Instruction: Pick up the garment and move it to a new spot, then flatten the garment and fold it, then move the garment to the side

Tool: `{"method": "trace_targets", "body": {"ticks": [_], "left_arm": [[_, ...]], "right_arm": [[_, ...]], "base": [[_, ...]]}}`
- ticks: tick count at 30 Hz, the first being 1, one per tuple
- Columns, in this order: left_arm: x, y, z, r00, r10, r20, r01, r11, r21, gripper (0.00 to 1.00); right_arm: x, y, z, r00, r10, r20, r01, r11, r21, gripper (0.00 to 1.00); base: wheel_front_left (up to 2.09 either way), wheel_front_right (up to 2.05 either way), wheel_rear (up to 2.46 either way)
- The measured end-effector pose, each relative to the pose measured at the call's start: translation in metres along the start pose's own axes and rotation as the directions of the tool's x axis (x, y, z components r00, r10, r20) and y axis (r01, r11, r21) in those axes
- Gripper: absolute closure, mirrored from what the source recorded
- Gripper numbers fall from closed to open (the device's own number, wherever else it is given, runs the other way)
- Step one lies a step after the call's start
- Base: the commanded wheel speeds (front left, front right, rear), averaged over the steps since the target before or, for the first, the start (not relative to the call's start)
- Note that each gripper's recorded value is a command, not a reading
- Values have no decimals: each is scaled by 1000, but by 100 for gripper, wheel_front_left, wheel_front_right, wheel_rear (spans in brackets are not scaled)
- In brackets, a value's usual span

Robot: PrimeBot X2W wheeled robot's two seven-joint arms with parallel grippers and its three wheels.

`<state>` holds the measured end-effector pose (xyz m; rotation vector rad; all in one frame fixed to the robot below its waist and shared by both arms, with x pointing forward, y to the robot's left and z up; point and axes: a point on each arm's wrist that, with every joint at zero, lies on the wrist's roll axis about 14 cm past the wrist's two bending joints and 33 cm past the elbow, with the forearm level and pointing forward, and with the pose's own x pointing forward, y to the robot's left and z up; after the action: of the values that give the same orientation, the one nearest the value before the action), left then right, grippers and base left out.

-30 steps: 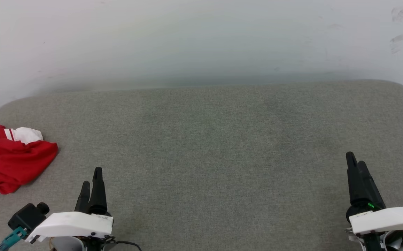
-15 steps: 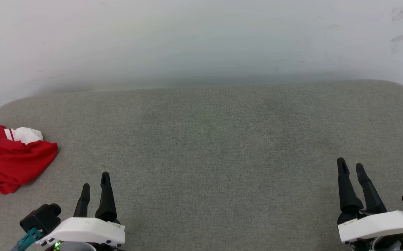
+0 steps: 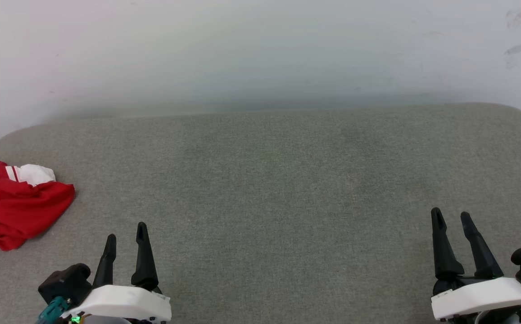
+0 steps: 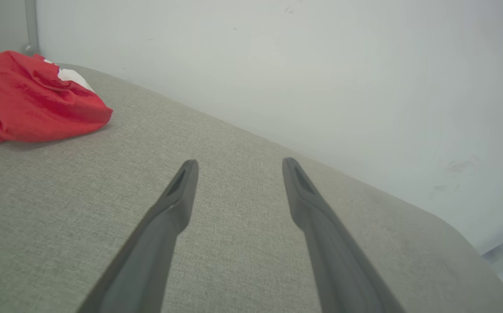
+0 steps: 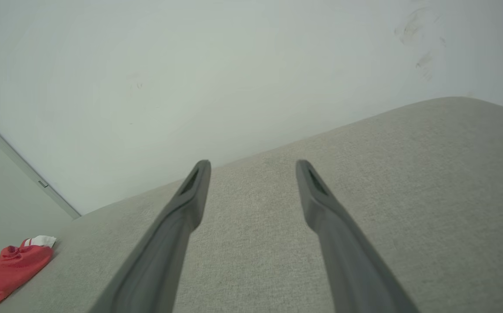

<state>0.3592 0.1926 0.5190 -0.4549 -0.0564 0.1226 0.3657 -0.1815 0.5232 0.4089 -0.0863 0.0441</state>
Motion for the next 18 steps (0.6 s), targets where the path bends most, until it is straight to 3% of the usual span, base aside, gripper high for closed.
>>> {"method": "trace_targets", "body": {"ticks": [18], "left_arm": [[-6,-9,0,999,-40,31,35,987,158,0]], "right_arm": [[-3,8,5,999,42,25,-38,986,-165,0]], "base": [[0,0,0]]}}
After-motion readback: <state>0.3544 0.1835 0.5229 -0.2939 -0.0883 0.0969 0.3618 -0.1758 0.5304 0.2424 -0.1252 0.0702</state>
